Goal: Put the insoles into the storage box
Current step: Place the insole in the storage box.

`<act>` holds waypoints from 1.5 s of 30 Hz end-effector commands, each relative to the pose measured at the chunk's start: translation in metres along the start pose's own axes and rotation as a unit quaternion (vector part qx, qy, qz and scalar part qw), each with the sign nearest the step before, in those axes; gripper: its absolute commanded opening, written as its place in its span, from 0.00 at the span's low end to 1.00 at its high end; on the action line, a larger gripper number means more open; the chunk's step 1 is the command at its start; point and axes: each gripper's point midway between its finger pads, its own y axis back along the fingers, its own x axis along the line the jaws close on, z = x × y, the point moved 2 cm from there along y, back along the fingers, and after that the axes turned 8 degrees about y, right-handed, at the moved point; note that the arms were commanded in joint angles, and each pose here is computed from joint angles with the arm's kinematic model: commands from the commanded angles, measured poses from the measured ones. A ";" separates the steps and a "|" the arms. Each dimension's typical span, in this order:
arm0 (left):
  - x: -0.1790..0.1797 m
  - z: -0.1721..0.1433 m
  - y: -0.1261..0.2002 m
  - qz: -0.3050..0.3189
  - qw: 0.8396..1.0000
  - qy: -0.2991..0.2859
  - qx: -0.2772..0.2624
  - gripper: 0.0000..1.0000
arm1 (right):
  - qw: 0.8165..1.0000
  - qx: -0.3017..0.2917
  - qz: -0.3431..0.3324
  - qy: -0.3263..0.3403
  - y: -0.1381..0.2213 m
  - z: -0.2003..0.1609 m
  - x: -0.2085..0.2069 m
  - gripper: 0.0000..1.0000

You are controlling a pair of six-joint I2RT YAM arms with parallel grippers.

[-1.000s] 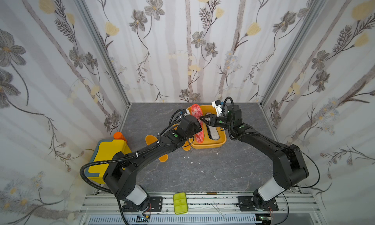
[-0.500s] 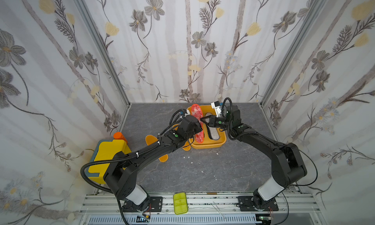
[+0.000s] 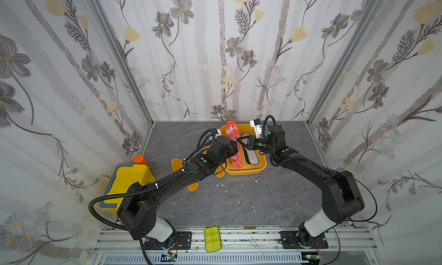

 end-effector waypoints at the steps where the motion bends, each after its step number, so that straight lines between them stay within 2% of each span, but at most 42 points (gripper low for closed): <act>1: 0.006 0.010 0.011 0.011 1.000 0.000 -0.028 0.62 | 1.000 -0.016 -0.013 0.021 0.007 0.012 -0.005 0.00; 4: 0.014 0.018 0.024 0.019 0.999 0.002 -0.044 0.69 | 0.999 0.004 -0.034 0.022 0.015 0.017 -0.021 0.00; 9: 0.032 0.033 0.046 0.031 0.997 0.007 -0.076 0.83 | 0.995 0.069 -0.076 -0.006 0.031 0.017 -0.069 0.00; 12: 0.046 0.041 0.060 0.036 0.995 0.018 -0.094 0.90 | 0.988 0.113 -0.095 -0.038 0.035 0.006 -0.101 0.00; 16: 0.062 0.046 0.071 0.042 0.993 0.032 -0.107 1.00 | 0.982 0.141 -0.111 -0.062 0.030 -0.012 -0.130 0.00; 28: 0.088 0.047 0.075 0.062 0.991 0.037 -0.112 1.00 | 0.974 0.160 -0.144 -0.073 0.018 -0.019 -0.161 0.00; 45: 0.098 0.049 0.072 0.070 0.991 0.034 -0.110 1.00 | 0.975 0.105 -0.152 -0.119 0.000 -0.006 -0.173 0.00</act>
